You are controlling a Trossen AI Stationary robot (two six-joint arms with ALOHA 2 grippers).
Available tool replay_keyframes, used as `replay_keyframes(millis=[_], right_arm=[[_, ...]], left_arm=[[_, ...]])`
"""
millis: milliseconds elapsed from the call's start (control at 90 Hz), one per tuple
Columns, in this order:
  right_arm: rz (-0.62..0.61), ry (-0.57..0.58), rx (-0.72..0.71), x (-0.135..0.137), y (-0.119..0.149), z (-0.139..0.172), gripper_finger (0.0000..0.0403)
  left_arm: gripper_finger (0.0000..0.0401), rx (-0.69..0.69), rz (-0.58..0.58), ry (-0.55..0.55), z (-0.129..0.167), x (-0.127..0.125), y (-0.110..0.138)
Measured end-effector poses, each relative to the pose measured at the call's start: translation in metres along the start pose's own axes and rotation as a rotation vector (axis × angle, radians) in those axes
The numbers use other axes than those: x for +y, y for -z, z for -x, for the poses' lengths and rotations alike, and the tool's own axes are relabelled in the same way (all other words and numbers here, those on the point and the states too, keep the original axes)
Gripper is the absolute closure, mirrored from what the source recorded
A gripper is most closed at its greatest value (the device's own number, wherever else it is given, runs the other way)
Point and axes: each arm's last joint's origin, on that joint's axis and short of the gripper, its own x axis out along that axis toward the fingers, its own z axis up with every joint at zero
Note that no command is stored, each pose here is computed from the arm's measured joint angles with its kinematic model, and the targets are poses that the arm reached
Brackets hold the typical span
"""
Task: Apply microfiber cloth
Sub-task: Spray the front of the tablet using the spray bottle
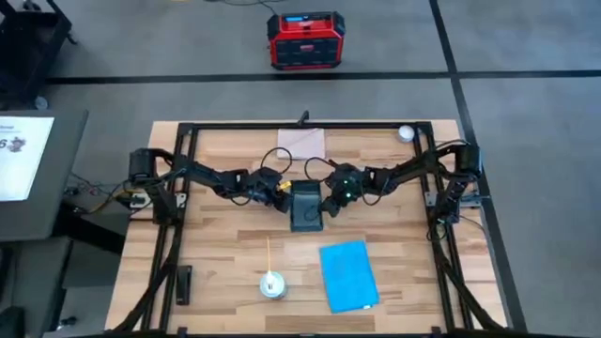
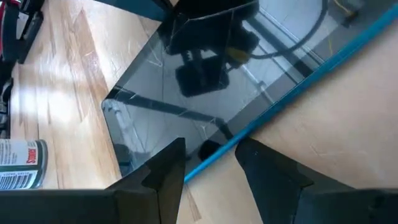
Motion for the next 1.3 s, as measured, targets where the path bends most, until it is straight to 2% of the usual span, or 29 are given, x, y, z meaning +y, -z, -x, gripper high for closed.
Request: replay_keyframes(millis=[322, 467, 644, 711, 844, 1078, 1200, 1300], right_arm=[[-0.002, 0.020, 0.004, -0.001, 0.001, 0.000, 0.0249], [-0.019, 0.031, 0.000, -0.002, 0.002, 0.000, 0.0249], [-0.013, 0.025, -0.032, 0.001, 0.003, -0.001, 0.0249], [-0.011, 0.024, -0.049, 0.002, 0.002, -0.001, 0.0249], [-0.015, 0.027, -0.070, 0.000, 0.000, 0.000, 0.0249], [-0.007, 0.041, -0.072, 0.000, 0.000, 0.000, 0.0256], [-0.006, 0.049, -0.068, -0.001, 0.000, 0.000, 0.0256], [-0.006, 0.049, -0.069, -0.001, 0.000, 0.000, 0.0255]], left_arm=[[0.0401, 0.046, 0.009, -0.028, 0.000, 0.002, 0.006], [0.0401, 0.074, 0.026, -0.045, -0.010, 0.008, 0.010], [0.0401, 0.062, 0.029, -0.005, -0.022, 0.007, 0.012], [0.0401, 0.044, 0.006, 0.059, -0.026, 0.001, 0.009], [0.0401, 0.039, 0.003, 0.090, -0.026, 0.000, 0.009], [0.0401, 0.054, -0.006, 0.075, -0.026, 0.001, 0.011], [0.0401, 0.057, 0.004, 0.091, -0.018, -0.004, 0.008], [0.0401, 0.095, 0.035, 0.057, -0.005, -0.004, 0.007]])
